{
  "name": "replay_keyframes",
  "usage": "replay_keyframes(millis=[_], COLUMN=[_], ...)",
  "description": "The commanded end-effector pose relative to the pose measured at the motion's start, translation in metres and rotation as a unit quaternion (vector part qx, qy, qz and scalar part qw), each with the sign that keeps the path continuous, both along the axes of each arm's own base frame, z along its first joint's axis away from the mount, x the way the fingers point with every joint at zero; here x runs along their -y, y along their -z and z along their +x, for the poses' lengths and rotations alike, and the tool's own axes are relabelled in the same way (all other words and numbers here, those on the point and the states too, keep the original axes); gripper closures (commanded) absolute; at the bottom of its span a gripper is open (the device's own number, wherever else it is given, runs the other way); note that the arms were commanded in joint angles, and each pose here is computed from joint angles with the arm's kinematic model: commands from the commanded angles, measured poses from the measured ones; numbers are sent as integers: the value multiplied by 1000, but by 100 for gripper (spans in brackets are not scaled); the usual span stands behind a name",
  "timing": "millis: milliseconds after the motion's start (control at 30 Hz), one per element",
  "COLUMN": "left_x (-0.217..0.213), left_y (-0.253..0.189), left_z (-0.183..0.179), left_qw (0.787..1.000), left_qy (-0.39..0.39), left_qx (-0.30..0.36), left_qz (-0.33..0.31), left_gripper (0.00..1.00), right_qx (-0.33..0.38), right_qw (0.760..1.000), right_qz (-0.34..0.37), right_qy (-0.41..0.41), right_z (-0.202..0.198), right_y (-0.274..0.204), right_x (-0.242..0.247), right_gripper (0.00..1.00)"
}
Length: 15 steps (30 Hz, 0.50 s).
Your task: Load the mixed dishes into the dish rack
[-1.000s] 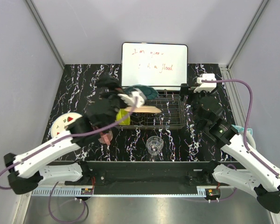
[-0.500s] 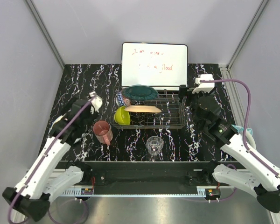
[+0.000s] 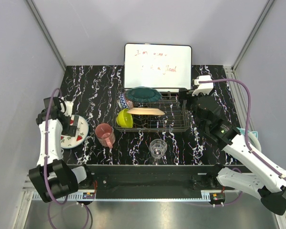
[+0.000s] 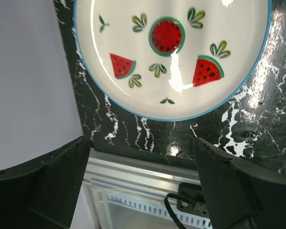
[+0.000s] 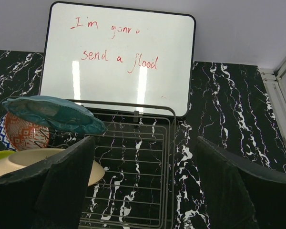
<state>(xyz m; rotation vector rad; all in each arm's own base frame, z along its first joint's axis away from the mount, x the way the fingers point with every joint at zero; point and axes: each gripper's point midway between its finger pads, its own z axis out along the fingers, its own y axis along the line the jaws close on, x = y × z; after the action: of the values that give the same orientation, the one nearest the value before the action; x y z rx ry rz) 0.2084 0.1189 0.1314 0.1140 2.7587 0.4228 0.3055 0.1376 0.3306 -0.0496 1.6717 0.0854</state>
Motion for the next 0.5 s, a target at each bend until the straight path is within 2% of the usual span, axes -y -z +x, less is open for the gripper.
replay_keyframes(millis=[0,267,467], left_x=[2,-19,-33], left_y=[13,37,42], left_z=[-2,-15,-25], left_qw=[998,983,975], left_qy=[-15,-126,-156], left_qx=[45,41,52], left_qz=[-39,-130,-147], left_gripper=[5,8,7], right_qx=[18,16,9], right_qw=[1000,1000,1000], right_qz=[22,11,10], right_qy=[-6,-13,-17], right_z=[-3,-4,-2], right_y=[-19,-19,-15], right_x=[1,0,-4], right_gripper=[9,8,8])
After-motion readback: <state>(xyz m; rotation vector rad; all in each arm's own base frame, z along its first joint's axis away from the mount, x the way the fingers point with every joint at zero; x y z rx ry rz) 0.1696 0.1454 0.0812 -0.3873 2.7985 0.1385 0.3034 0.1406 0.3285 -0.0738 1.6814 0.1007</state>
